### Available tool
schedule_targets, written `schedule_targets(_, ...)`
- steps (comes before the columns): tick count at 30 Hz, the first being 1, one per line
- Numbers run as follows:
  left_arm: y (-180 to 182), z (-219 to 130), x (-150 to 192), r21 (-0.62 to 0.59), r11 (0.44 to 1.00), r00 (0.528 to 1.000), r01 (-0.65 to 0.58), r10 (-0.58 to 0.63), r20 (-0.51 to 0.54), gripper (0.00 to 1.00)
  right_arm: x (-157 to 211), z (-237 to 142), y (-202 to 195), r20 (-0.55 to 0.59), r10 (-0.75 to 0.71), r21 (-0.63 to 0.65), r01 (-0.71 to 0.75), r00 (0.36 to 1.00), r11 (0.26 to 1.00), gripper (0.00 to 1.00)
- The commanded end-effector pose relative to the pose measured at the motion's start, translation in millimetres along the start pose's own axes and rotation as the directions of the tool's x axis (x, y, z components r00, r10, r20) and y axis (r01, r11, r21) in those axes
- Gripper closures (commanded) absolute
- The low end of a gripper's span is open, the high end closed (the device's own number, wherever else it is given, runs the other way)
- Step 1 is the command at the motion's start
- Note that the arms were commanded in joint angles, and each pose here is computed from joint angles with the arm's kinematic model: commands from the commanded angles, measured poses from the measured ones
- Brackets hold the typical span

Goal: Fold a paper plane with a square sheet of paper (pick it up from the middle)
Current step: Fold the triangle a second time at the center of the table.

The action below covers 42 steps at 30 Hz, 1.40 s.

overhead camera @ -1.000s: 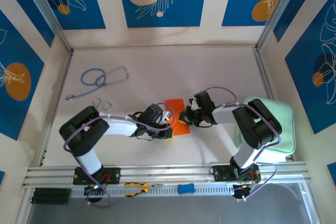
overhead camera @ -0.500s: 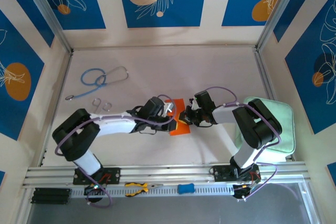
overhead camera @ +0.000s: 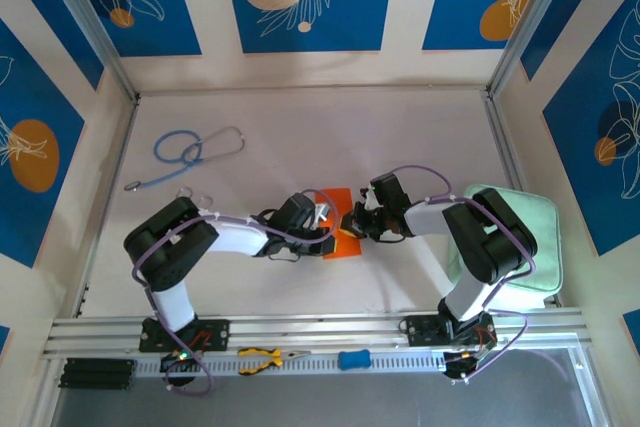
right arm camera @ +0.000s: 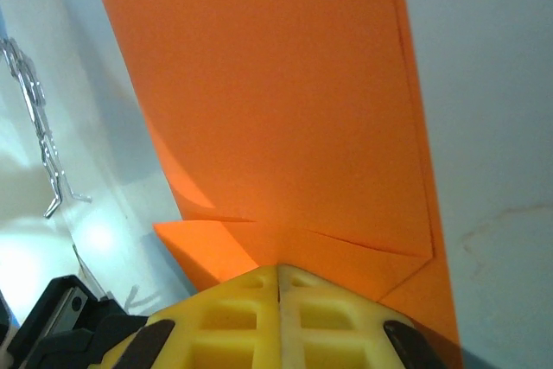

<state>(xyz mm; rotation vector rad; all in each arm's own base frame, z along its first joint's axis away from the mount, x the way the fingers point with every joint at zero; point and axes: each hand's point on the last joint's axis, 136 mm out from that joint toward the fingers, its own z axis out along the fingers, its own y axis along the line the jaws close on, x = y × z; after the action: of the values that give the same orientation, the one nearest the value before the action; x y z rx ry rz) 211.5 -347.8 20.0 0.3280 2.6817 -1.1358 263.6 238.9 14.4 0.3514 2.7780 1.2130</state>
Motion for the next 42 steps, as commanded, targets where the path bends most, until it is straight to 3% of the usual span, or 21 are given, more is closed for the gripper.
schedule_targets(1,39,-1,37,-0.110,0.991,0.991,0.078,-0.089,-0.096,1.00,-2,-8,3,0.000,-0.014,0.013,0.014,1.000,1.000,1.00)
schedule_targets(10,37,1,33,-0.103,0.992,0.993,0.069,-0.079,-0.092,1.00,7,-8,46,-0.052,-0.144,-0.111,0.138,0.988,0.984,1.00)
schedule_targets(18,37,-1,34,-0.110,0.992,0.993,0.069,-0.079,-0.089,1.00,13,8,-3,-0.066,-0.043,0.018,0.044,0.997,0.999,1.00)
schedule_targets(28,36,2,37,-0.089,0.994,0.991,0.070,-0.079,-0.104,1.00,-41,-17,-19,0.048,0.047,-0.037,-0.045,0.998,0.998,1.00)
schedule_targets(35,31,-2,34,-0.072,0.996,0.993,0.061,-0.067,-0.094,1.00,-44,-44,10,0.107,-0.027,-0.074,0.035,0.994,0.997,1.00)
schedule_targets(42,26,-4,30,-0.063,0.997,0.994,0.054,-0.059,-0.087,1.00,-18,-36,28,0.046,-0.095,-0.094,0.099,0.994,0.991,0.99)
